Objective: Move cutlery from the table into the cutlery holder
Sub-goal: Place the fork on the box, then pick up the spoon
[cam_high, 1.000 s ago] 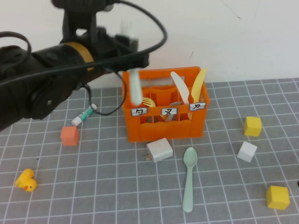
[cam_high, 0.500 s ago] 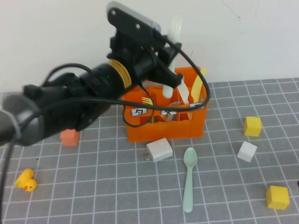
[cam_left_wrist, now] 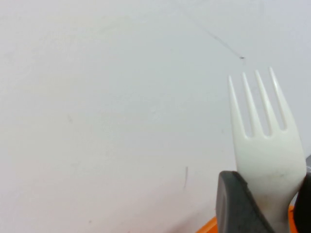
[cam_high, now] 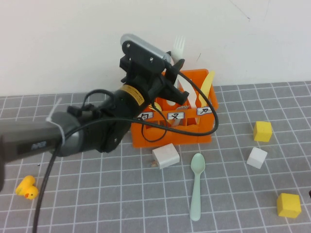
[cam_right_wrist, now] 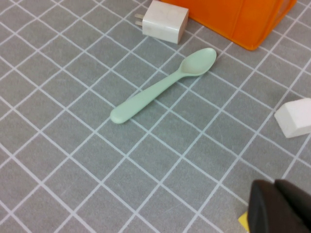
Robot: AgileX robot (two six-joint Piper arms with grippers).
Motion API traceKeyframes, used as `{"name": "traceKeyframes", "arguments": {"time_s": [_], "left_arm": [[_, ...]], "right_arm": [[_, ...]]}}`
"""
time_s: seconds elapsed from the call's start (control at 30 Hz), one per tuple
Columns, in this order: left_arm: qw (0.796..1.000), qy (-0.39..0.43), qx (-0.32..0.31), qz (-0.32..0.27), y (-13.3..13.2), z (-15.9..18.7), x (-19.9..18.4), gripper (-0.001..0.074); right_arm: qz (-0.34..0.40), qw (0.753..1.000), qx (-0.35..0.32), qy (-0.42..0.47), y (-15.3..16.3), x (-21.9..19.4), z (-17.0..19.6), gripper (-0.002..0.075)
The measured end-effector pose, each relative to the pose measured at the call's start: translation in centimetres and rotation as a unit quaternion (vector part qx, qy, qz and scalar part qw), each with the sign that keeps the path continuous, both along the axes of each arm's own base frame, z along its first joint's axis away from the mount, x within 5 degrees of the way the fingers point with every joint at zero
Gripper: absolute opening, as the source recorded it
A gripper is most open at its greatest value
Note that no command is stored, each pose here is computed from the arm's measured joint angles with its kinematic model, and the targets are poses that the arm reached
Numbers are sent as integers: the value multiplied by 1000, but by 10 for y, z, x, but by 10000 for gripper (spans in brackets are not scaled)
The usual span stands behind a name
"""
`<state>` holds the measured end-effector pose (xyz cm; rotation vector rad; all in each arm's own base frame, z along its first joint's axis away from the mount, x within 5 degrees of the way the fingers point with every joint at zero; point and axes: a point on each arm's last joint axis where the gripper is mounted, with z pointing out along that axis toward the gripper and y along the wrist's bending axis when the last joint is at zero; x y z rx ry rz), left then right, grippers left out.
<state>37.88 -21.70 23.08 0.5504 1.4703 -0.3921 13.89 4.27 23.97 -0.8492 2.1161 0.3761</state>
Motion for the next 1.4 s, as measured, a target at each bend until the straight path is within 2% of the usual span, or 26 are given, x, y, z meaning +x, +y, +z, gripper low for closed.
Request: {"name": "traceKeyframes", "arguments": {"time_s": [0.3, 0.37, 0.47, 0.53, 0.67, 0.73, 0.83, 1.0, 1.07, 1.23, 1.4], "left_arm": [[1000, 2, -9, 15, 0, -13, 5, 221], [1000, 2, -9, 17, 1, -13, 5, 255], [1000, 8, -14, 24, 2, -14, 6, 367], [1000, 7, -11, 25, 2, -14, 6, 411], [1000, 1, -6, 21, 2, -10, 5, 425], [1000, -7, -7, 20, 2, -2, 3, 404], [999, -29, -17, 19, 5, 19, -2, 324], [996, -77, -25, 21, 16, 78, -22, 84], [995, -88, -28, 24, 24, 104, -35, 39], [997, -64, -40, 35, 51, 167, -80, 6], [996, 63, 19, 63, 83, 189, -130, 2]], "right_arm": [[0, 1000, 0, 0, 0, 0, 0, -3], [0, 1000, 0, 0, 0, 0, 0, -3], [0, 1000, 0, 0, 0, 0, 0, -3], [0, 1000, 0, 0, 0, 0, 0, -3], [0, 1000, 0, 0, 0, 0, 0, -3], [0, 1000, 0, 0, 0, 0, 0, -3], [0, 1000, 0, 0, 0, 0, 0, -3], [15, 1000, 13, 10, 3, -2, 1, -3], [31, 999, 25, 15, 6, -4, 5, -3], [53, 997, 49, 5, 10, -2, 23, -3], [78, 994, 76, -11, 15, 1, 55, -3]]}}
